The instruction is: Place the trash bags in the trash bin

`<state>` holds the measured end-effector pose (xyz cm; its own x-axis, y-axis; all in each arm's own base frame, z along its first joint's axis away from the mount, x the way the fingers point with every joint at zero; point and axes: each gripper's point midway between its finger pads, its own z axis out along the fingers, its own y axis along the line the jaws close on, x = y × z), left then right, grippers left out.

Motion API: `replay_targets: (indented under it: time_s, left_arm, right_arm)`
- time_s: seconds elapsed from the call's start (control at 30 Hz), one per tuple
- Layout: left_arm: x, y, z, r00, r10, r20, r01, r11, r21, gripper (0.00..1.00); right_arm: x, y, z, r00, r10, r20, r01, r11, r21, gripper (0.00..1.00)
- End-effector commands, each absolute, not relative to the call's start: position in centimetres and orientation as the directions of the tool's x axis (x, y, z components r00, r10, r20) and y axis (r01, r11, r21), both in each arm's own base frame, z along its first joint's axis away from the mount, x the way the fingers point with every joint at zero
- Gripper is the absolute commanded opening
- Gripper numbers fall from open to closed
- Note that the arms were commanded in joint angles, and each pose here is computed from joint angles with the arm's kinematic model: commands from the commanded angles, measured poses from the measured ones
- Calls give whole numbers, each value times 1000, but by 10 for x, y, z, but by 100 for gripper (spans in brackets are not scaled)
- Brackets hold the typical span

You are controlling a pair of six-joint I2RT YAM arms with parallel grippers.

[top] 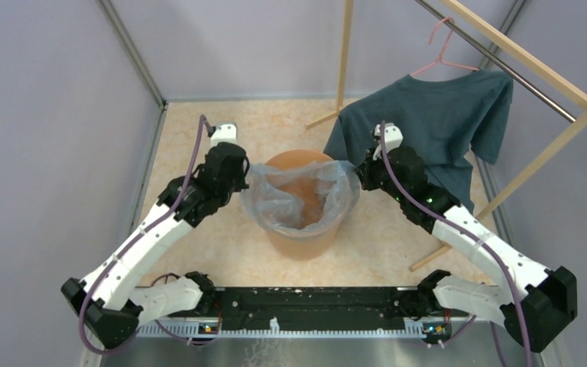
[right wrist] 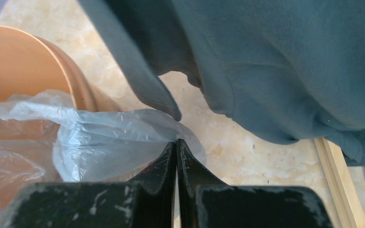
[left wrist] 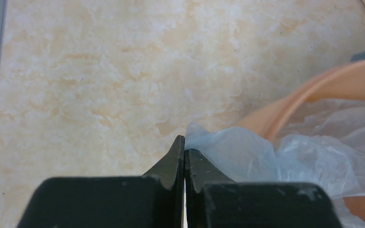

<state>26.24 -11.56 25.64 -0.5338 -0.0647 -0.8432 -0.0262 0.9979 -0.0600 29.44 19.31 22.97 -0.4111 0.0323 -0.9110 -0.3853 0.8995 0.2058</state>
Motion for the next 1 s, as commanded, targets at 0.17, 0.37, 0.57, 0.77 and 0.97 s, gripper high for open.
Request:
replay_targets:
  time_s: [0.17,0.37,0.57,0.77,0.97]
  left_arm:
    - [338,-110,249,-549,-139,-824,10,985,-173,0]
    - [335,-135,203,-662,-211,-719,90,930,-356,0]
    - [321,-143,208,-667,-225,-710,129,904,-407,0]
    - [318,-144,218,-661,-216,-718,149,901,-408,0]
    - [315,-147,218,-669,-214,-712,162,893,-420,0]
  right_arm:
    - [301,197,228,-414,99,-905,-376,887,269,0]
    - [305,209,245,-397,133,-908,-413,858,306,0]
    - [306,207,260,-393,86,-915,-423,867,263,0]
    - [269,160,278,-365,1,-931,-376,915,148,35]
    - [221,173,304,-250,14,-968,-596,786,165,68]
